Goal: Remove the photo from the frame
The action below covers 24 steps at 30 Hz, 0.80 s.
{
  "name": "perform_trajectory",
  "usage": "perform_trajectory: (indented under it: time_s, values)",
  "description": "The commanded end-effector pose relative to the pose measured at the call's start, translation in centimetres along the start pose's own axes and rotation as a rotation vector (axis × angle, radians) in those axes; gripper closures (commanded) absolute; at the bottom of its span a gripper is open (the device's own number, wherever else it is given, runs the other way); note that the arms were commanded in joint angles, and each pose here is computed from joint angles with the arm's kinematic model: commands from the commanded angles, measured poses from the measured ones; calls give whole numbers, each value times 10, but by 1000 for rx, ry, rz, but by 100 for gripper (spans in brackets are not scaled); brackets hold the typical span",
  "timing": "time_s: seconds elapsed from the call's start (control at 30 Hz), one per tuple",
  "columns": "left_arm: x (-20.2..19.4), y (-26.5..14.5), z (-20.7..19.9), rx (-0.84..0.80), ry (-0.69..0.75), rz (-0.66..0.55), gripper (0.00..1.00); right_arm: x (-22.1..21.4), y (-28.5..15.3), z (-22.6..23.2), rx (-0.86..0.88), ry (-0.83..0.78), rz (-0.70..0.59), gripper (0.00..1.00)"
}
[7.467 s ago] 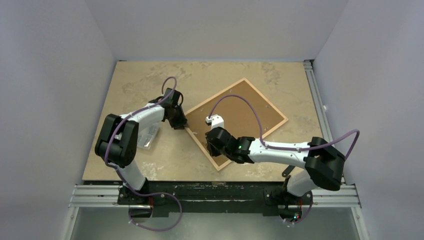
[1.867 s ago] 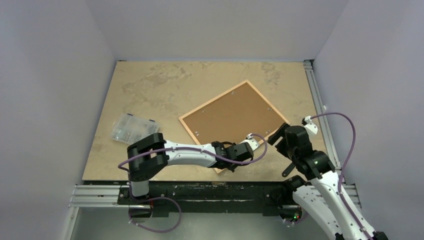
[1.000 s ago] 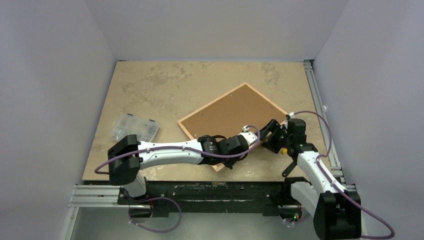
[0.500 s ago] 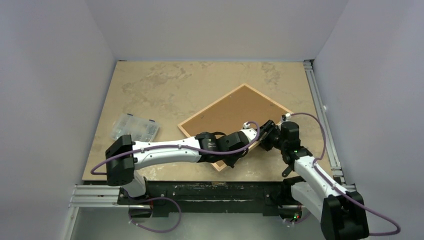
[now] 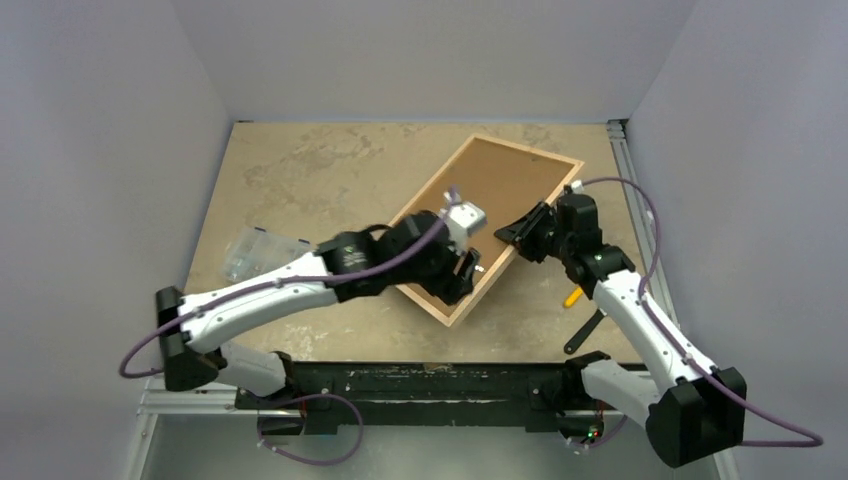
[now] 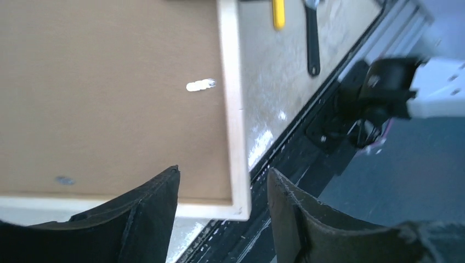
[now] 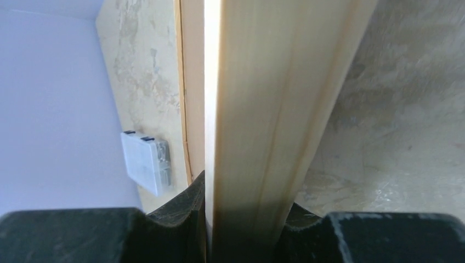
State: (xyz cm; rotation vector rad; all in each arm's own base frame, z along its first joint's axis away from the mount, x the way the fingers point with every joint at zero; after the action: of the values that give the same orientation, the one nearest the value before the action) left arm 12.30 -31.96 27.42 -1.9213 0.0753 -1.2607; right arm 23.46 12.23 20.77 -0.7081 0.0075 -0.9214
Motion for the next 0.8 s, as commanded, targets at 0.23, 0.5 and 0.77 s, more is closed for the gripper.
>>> perform_trajectory:
  time_s: [0.23, 0.5, 0.77]
  values:
    - [34, -168, 83, 332, -9, -425, 37, 98, -75, 68, -291, -559, -399, 100]
    - [8, -194, 115, 578, -33, -529, 38, 135, -93, 105, -388, -768, -561, 100]
    - [-11, -199, 132, 725, -34, -569, 39, 121, -81, 148, -616, -1038, -722, 100]
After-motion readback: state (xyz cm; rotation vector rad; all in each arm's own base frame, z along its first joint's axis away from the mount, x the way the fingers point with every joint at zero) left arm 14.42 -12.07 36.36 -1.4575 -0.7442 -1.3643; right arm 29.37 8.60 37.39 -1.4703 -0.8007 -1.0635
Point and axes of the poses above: each gripper's point midway between its finger pads, its own y axis out along the fingers, its own z axis along the line the jaws close on, x = y × z, the point moved 7 cm from there along -y, back along the fingers, and after that the axes turned 5 degrees about y, right-handed, at the moved point
